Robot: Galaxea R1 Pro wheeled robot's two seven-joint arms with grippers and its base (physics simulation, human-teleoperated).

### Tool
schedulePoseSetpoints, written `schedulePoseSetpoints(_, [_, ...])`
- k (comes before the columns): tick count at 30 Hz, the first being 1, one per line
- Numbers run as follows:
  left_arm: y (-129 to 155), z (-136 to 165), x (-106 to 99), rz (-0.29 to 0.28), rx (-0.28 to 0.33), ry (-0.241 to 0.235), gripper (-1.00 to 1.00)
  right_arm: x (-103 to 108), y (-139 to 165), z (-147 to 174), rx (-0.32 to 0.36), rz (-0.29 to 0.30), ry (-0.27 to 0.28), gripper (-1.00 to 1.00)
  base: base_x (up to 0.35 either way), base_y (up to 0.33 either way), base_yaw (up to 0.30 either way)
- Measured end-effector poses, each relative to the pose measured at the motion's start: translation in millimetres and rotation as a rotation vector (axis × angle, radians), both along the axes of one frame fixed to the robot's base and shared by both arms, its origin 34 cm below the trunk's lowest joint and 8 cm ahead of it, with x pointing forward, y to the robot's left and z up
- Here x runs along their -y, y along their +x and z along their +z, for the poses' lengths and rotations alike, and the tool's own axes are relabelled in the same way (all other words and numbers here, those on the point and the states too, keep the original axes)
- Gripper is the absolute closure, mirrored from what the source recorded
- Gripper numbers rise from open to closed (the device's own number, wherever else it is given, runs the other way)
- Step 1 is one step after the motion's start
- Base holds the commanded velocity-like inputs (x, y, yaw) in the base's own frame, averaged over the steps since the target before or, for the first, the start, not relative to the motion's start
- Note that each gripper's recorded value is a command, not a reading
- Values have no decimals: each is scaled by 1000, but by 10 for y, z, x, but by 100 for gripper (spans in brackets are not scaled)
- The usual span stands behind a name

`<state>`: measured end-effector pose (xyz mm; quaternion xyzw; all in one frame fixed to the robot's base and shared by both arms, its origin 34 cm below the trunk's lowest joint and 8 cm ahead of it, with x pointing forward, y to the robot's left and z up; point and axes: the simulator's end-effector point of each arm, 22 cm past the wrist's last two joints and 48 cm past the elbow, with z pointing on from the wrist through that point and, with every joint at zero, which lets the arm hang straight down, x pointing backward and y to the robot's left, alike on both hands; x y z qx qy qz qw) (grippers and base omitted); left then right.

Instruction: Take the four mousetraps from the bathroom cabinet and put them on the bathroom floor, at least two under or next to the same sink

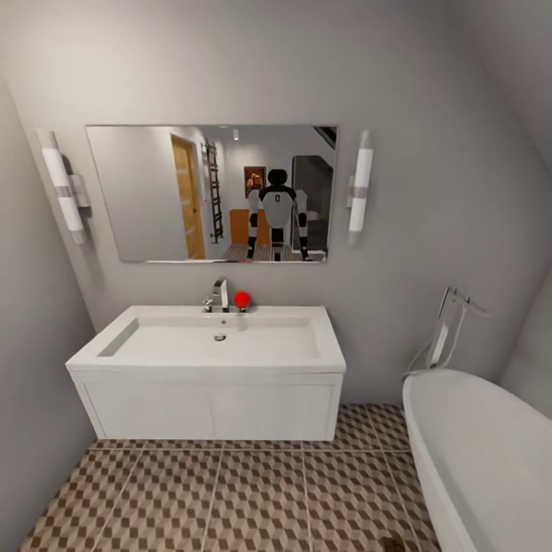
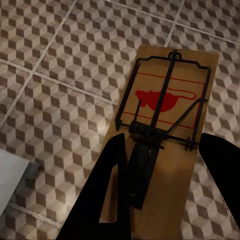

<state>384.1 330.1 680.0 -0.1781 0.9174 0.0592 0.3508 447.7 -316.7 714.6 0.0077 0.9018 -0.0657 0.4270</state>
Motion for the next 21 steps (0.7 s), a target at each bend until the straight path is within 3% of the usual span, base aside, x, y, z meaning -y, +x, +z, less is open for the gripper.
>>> schedulePoseSetpoints(11, [1, 0, 2, -1, 0, -1, 100, 0, 4, 1, 0, 0, 0, 100, 317, 0, 0])
schedulePoseSetpoints(21, [1, 0, -30, 1, -1, 4, 100, 28, -37, -46, -28, -12, -7, 100, 45, 0, 0])
